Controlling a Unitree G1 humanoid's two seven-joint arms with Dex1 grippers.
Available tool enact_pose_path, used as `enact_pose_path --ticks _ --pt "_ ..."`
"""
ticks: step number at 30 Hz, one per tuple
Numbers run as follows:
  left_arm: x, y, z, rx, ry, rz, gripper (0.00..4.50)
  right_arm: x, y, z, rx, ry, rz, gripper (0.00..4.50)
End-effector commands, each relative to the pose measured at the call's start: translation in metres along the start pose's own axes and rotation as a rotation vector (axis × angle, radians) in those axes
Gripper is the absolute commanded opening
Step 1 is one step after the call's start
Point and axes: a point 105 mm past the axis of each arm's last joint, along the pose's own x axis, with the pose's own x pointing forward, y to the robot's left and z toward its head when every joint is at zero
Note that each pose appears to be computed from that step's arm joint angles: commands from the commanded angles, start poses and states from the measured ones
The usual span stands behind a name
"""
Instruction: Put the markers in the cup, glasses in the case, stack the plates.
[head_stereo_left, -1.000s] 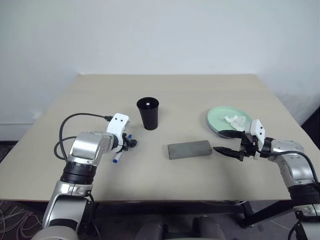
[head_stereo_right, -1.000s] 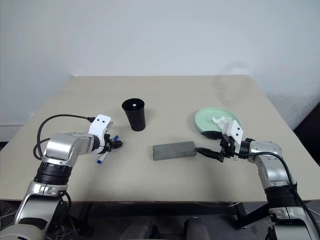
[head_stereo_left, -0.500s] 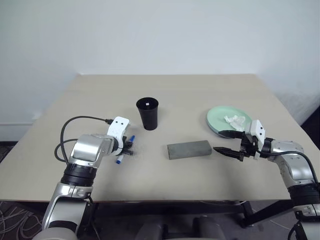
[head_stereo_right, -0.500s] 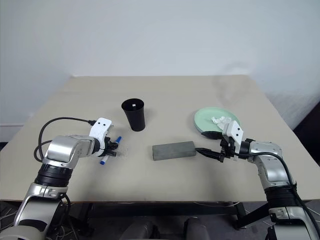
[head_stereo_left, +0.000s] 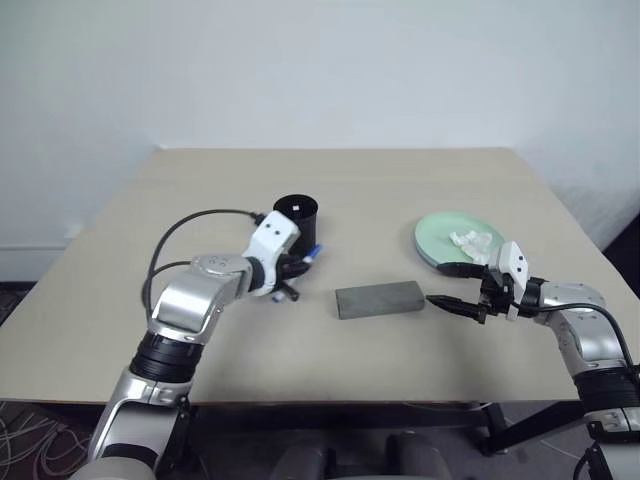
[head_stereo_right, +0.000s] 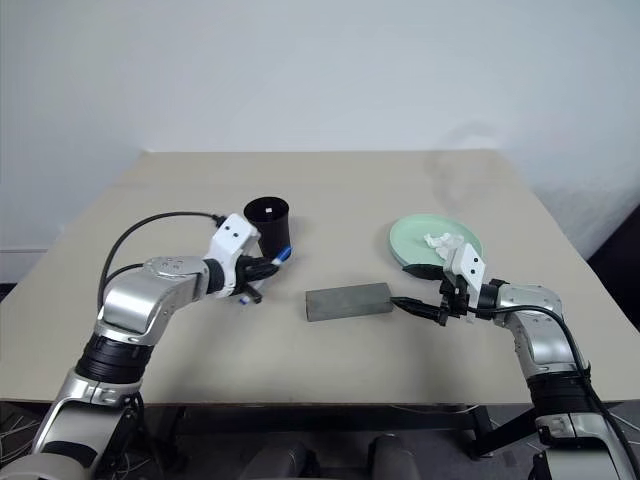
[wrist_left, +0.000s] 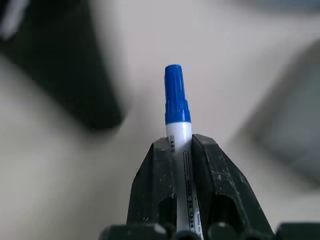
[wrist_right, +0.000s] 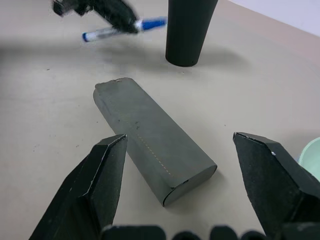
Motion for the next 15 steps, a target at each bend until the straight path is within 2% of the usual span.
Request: enact_pose_path --ticks 1,4,6,9,12,15 --pt "0.001 -0.008 0.05 0.137 -0.263 -0.027 0.1 0.0 -0.006 0.013 -0.056 -0.023 -0.013 3.68" --pt "0.006 0.002 0.086 0.143 -0.45 0.039 0.1 0.001 -0.008 0.014 -0.061 -0.026 -0.019 3.68" --pt "0.011 0.021 0.101 0.147 -0.509 0.148 0.1 0.002 -0.008 0.014 -0.063 -0.028 -0.02 3.68" --pt "0.018 0.048 0.117 0.303 -0.538 0.355 0.1 0.003 -0.008 0.016 -0.066 -0.031 -0.021 3.68" --pt "0.016 0.074 0.131 0.302 -0.618 0.529 0.1 0.003 -0.009 0.017 -0.071 -0.035 -0.024 3.68" --pt "0.015 0.089 0.133 0.324 -0.66 0.641 0.1 0.004 -0.009 0.02 -0.077 -0.041 -0.03 3.68"
